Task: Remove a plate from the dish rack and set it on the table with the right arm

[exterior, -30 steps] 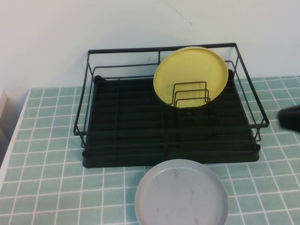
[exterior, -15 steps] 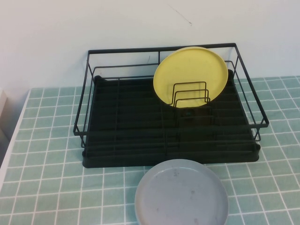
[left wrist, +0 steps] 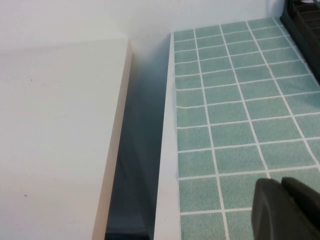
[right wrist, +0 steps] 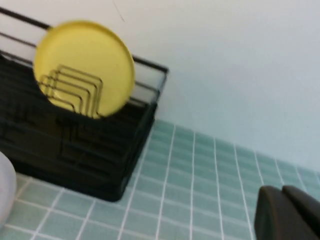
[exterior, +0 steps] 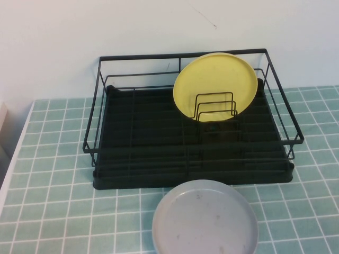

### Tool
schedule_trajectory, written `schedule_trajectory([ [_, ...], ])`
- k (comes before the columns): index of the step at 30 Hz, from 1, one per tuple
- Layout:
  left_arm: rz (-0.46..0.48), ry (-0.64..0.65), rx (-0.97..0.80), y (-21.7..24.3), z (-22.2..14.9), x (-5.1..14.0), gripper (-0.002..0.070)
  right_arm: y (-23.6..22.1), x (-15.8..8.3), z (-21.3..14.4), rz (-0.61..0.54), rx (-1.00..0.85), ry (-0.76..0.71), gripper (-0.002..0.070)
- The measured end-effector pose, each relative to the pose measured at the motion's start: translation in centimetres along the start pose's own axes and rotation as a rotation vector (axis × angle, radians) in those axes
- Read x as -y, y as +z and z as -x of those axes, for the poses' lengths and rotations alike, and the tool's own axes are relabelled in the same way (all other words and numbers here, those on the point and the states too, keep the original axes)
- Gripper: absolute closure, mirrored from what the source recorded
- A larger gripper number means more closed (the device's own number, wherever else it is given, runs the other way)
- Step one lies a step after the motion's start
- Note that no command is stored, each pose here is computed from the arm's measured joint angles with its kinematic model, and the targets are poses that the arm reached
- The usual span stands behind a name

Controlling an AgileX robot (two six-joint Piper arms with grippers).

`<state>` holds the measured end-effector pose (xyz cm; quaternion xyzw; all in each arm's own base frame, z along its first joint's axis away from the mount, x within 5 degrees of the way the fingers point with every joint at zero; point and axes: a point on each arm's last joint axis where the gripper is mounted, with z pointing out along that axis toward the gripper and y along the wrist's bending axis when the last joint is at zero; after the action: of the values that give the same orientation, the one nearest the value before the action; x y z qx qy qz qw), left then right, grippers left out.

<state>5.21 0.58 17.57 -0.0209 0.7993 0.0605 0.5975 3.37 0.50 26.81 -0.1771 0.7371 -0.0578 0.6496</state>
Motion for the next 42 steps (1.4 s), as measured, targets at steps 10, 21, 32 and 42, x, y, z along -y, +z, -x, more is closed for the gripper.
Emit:
schedule_trajectory([
  [10,0.000,0.000,0.000,0.0,0.0,0.0,0.0678,2.8,-1.7,-7.3,-0.050,-0.198,0.114,0.0676],
  [21,0.000,0.000,0.000,0.0,0.0,0.0,0.0678,3.2,-2.1,-9.2,-0.120,-0.199,0.107,0.0676],
  [32,0.000,0.000,0.000,0.0,0.0,0.0,0.0678,3.1,-2.0,-9.2,-0.123,-0.216,0.086,0.0676],
  [42,0.000,0.000,0.000,0.0,0.0,0.0,0.0678,3.1,-2.0,-9.2,-0.123,-0.216,0.084,0.0676],
])
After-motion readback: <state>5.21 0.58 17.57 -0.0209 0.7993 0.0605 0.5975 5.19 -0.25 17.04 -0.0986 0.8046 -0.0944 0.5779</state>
